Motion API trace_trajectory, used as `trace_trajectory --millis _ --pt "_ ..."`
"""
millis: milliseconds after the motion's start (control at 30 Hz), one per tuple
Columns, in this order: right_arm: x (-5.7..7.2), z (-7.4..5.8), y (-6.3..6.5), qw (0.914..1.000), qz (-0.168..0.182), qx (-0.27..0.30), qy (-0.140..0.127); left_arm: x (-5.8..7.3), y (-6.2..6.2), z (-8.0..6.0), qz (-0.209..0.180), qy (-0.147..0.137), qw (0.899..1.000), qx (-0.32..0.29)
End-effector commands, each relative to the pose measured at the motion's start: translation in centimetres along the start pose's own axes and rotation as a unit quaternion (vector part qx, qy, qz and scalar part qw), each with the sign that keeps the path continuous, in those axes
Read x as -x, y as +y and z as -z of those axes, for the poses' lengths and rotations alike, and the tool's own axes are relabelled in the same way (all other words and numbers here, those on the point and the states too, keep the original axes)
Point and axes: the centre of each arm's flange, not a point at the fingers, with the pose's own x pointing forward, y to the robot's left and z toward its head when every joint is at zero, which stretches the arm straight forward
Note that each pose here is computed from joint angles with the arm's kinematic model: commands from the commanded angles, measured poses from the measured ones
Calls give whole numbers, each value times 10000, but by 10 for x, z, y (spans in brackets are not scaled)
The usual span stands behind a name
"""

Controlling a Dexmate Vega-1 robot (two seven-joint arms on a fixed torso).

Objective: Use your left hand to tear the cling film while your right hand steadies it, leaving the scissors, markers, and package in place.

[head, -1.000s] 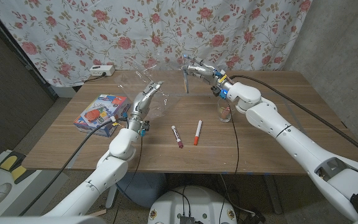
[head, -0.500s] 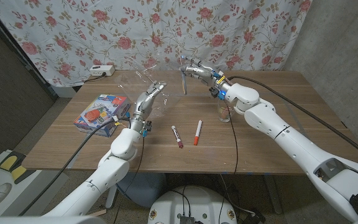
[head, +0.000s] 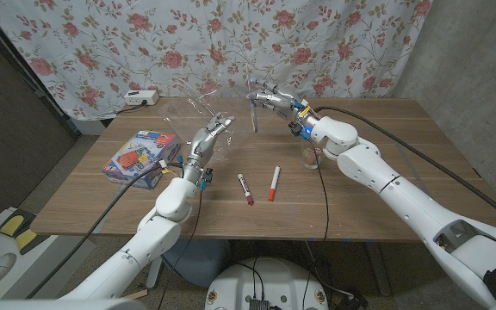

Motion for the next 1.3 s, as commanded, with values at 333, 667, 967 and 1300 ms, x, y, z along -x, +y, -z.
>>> trace_trajectory --millis 333,667,967,1300 --pt "-1 2 6 10000 -42 -69 -36 -3 -3 3 62 43 10000 2" --pt "-2 3 7 9999 -81 -107 -4 -4 -6 3 155 50 9999 -7" --pt "-2 2 9 9999 -85 -118 -28 -3 -11 2 216 56 9998 5" --pt "-3 3 12 9999 -120 -117 -43 -4 -14 2 249 38 9997 39"
